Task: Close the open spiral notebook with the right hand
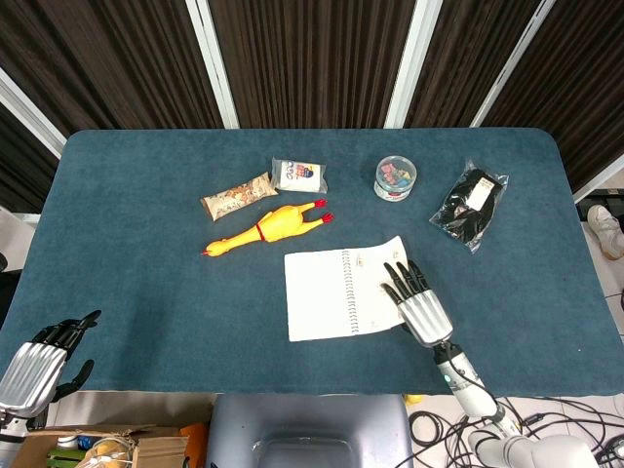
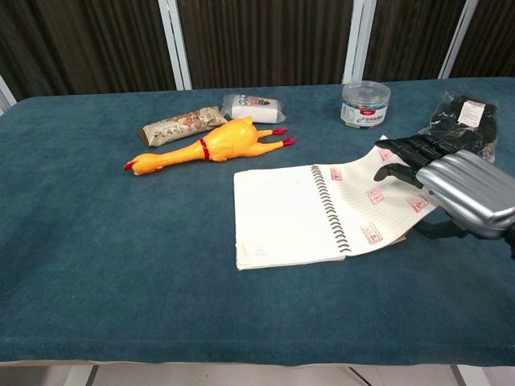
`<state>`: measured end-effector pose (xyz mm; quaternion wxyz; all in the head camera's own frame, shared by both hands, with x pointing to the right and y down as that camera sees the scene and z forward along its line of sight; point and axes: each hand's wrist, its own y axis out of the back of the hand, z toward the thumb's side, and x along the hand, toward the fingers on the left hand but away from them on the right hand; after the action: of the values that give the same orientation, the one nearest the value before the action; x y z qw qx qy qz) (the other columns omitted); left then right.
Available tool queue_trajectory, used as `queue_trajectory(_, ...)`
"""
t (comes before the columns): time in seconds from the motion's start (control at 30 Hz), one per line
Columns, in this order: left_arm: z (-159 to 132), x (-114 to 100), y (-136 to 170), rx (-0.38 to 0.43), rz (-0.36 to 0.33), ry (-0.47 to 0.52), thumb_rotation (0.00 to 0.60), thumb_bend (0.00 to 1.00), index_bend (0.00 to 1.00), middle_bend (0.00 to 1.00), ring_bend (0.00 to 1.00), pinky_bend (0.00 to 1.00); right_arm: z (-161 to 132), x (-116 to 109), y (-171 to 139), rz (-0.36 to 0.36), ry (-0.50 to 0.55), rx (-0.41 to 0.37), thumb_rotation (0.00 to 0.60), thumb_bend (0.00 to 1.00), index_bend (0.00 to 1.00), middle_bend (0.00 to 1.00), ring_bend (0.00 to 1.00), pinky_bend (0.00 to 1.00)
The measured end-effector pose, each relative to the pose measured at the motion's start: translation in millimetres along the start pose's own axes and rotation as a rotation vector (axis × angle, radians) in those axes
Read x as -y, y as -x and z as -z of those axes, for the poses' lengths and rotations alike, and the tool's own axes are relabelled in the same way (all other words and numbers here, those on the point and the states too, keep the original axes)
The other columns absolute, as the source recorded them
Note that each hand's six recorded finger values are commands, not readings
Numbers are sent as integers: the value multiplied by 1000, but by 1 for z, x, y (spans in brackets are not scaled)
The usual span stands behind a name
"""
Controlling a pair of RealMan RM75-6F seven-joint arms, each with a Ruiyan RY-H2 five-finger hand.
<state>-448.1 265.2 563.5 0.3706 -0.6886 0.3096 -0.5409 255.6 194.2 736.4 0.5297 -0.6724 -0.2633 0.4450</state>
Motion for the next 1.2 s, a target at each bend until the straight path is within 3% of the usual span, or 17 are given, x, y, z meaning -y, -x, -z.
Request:
queue_trajectory(0.63,0,0,-1,3,5,4,600,427,132,287,245,353,-46,-44,21,113,14,-115,600,378,225,19,0,65)
queue_trajectory(0.9,0,0,-2,8,6,6,600,426,132,287,246,353,-71,-49,38,120,37,-169,600,279,86,24,0,60)
queue_trajectory(1.2,1,-1,-2,11,3,19,600,427,132,287,246,353,-93,-37,57,99,59,-200,600,237,8,0,0,39)
